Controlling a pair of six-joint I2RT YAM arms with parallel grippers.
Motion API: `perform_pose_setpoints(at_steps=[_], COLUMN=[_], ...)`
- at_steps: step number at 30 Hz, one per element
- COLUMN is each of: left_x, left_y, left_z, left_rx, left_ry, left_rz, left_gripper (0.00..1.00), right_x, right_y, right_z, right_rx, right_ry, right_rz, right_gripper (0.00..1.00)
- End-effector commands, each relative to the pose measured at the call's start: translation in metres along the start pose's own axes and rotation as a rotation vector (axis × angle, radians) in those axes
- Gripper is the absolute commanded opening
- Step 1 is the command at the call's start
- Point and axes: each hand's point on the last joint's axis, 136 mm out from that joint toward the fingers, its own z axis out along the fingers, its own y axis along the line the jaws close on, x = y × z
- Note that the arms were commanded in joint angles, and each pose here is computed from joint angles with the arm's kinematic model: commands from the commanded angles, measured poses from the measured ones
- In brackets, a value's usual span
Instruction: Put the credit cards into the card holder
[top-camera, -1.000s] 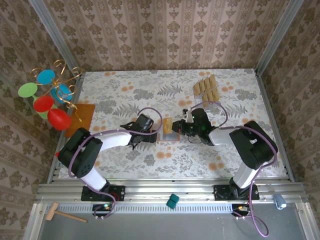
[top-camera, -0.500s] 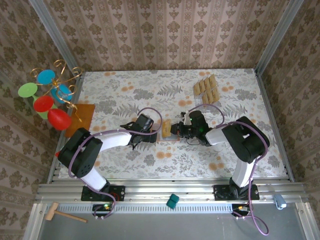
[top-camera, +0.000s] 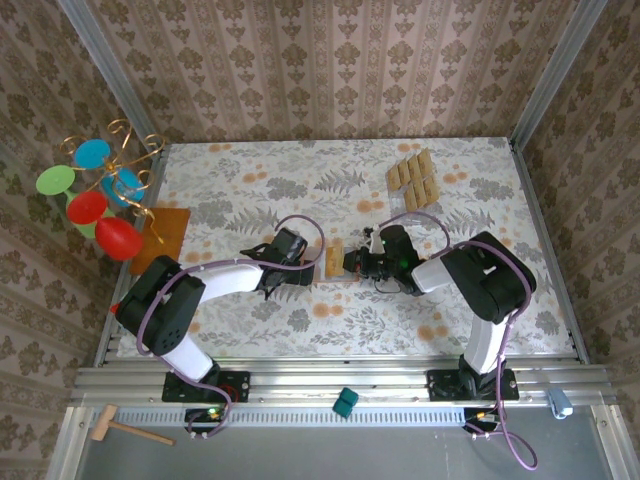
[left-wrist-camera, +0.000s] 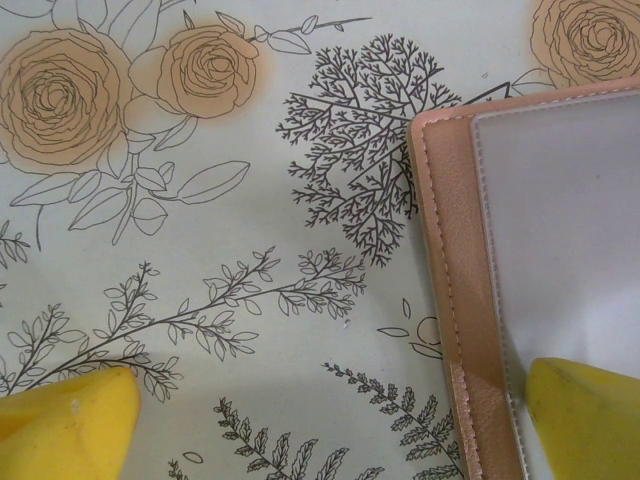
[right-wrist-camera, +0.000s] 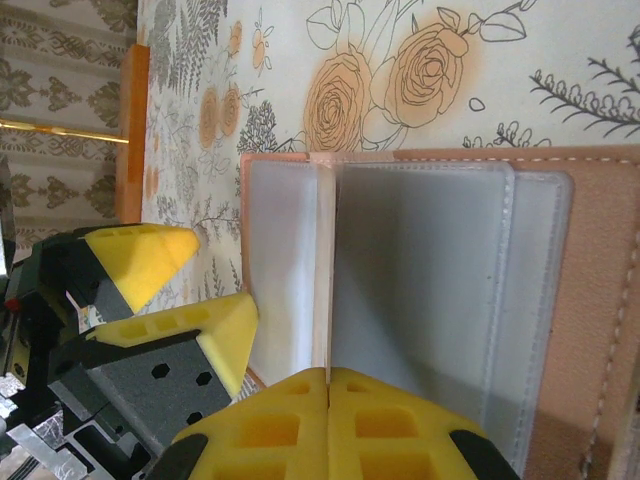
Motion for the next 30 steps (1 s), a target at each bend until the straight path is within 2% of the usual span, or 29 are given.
perform_pose_setpoints(at_steps=[1, 30], left_x=[0.0218, 0.0210], left_y=[0.0158, 0.0149], left_z=[0.0016, 0.0024], left_rx=[-0.057, -0.054], left_ry=[0.069, 0.066], left_rz=[0.020, 0.021], left_gripper=[1.00, 1.00], right_x=[0.0032, 0.0102], right_y=[-0.0074, -0.0113], right_z=[-0.0012, 0.0041], right_rx=[0.003, -0.028], right_ry=[0.000, 0.047], right_rz=[0.002, 0.024], right_gripper=[0.00, 0.00])
